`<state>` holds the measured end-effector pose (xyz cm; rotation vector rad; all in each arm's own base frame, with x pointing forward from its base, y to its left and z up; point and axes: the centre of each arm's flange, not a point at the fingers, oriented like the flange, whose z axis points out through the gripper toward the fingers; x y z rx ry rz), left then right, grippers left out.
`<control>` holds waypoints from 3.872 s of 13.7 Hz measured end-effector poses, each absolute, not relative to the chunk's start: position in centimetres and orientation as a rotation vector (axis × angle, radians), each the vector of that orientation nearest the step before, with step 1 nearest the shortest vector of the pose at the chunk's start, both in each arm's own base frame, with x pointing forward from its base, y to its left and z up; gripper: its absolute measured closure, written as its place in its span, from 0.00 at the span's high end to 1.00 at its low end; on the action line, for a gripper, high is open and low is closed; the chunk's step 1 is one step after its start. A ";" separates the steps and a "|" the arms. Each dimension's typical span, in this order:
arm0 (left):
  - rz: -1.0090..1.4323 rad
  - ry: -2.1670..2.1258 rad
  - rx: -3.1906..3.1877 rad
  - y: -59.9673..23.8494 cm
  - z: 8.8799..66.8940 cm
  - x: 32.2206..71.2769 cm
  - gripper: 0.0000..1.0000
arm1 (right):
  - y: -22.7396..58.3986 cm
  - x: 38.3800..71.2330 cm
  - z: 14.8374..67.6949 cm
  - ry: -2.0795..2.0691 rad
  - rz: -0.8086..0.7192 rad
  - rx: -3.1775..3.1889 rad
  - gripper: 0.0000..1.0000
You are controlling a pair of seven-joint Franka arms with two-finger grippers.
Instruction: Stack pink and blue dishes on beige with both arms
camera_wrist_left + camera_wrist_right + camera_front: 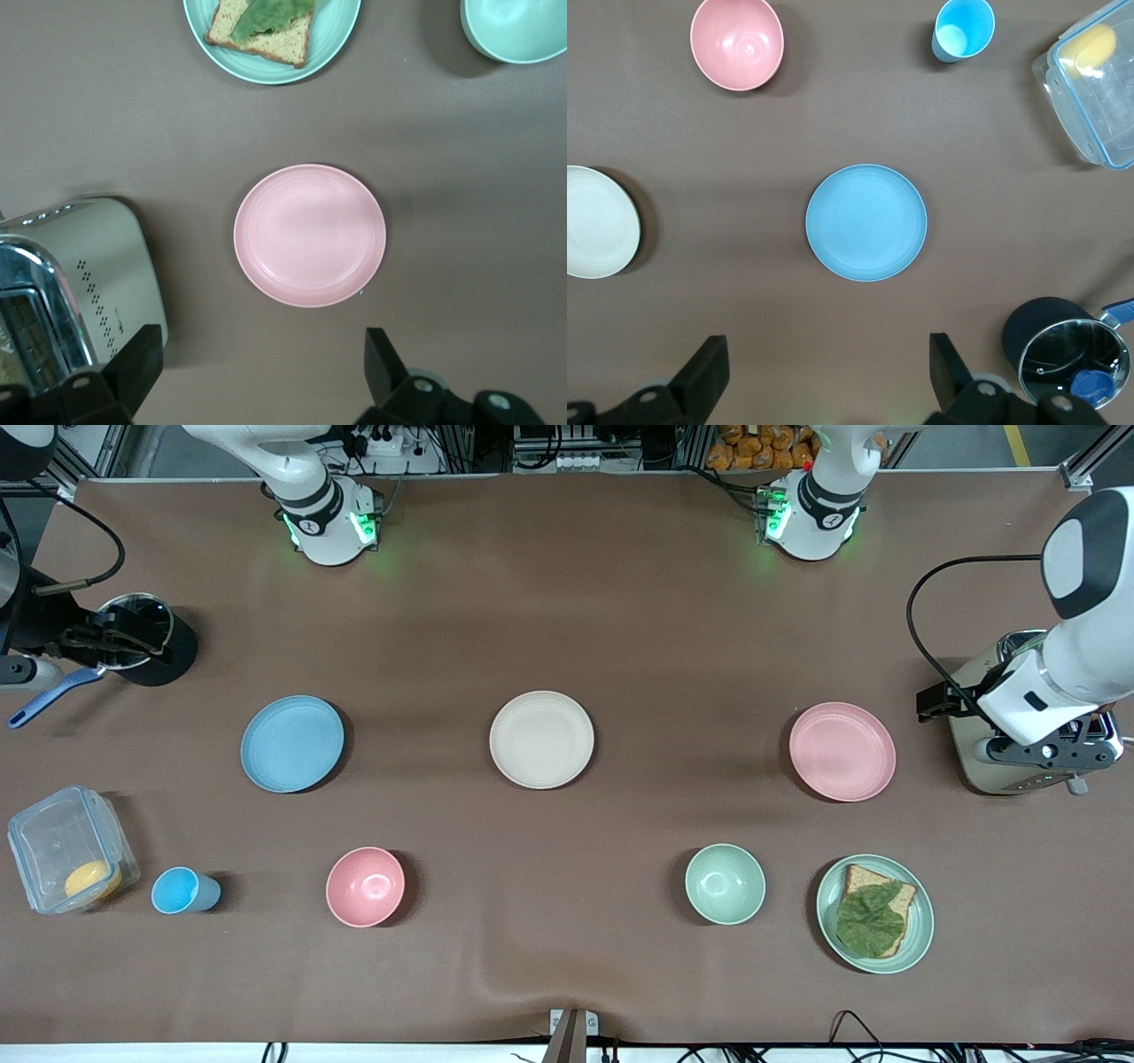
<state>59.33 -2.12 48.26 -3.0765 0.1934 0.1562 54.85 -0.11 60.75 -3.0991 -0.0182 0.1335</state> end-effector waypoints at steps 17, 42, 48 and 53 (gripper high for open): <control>0.142 0.160 -3.089 -0.2 40.8 59.4 1.00 | -0.1 54.9 60.7 -0.017 0.134 -3.099 1.00; 0.172 0.166 -3.091 -0.4 39.0 59.6 1.00 | -0.1 54.8 60.7 -0.017 0.147 -3.098 1.00; 0.171 0.166 -3.092 -0.4 39.0 59.6 1.00 | -0.2 54.8 60.7 -0.015 0.147 -3.098 1.00; 0.170 0.166 -3.092 -0.4 39.0 59.6 1.00 | -0.2 54.8 60.7 -0.016 0.147 -3.098 1.00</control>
